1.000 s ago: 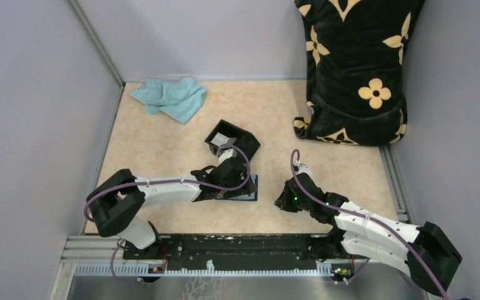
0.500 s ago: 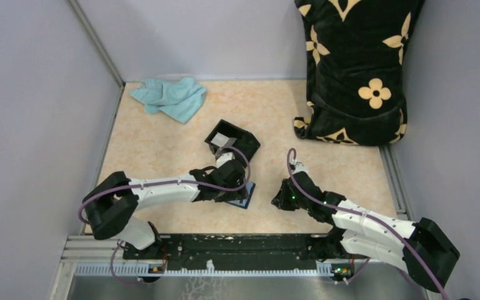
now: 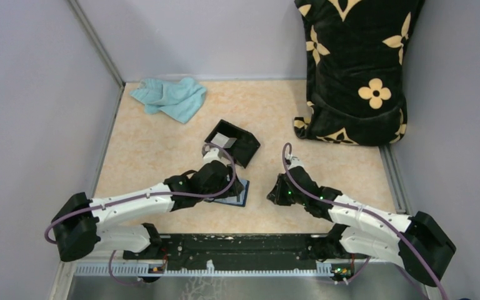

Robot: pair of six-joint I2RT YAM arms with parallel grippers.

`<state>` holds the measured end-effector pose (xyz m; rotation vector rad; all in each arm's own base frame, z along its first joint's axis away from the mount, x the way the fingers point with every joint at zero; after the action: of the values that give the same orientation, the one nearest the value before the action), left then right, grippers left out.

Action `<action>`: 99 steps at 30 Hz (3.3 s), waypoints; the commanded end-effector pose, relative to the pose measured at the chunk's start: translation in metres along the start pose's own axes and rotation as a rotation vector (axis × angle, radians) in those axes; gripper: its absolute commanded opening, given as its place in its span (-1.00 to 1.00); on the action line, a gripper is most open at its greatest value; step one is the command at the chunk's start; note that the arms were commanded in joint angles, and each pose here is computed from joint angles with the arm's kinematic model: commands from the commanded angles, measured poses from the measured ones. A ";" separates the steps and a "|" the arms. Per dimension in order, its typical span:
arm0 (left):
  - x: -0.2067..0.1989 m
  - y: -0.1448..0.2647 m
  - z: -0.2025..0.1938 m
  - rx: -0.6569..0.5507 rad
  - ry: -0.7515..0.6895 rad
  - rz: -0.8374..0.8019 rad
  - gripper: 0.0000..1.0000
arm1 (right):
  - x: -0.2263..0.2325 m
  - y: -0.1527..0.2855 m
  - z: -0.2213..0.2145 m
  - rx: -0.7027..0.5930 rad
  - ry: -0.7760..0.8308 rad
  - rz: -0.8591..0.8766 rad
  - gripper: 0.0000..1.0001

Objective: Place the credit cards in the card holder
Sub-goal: Insert the credit card into the card holder.

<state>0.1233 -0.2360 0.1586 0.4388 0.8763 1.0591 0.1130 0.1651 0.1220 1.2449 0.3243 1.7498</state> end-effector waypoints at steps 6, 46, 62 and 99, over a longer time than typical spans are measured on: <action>0.026 0.002 0.004 -0.161 -0.079 0.135 -0.29 | 0.033 -0.012 0.022 -0.049 0.035 0.078 -1.00; 0.032 -0.058 -0.016 0.088 -0.357 0.353 -1.00 | 0.047 -0.068 0.024 0.036 0.050 0.062 -1.00; 0.022 -0.061 -0.009 0.021 -0.353 0.265 -1.00 | 0.046 -0.078 0.021 0.061 0.045 0.073 -1.00; 0.035 0.001 0.016 -0.216 -0.147 0.305 -0.48 | 0.037 -0.070 0.029 0.015 0.042 0.034 -0.50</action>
<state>0.1514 -0.2245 0.1648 0.4234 0.5463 1.2482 0.1669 0.2207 0.0953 1.2630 0.4157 1.7549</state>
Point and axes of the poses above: each gripper's point midway between its finger pads, its own y axis back along the fingers, its own x axis along the line the jaws close on, z = x × y, the point moved 10 cm from there along y, back along the fingers, and after that the axes turned 7 degrees about -y, right-handed, at the moved point
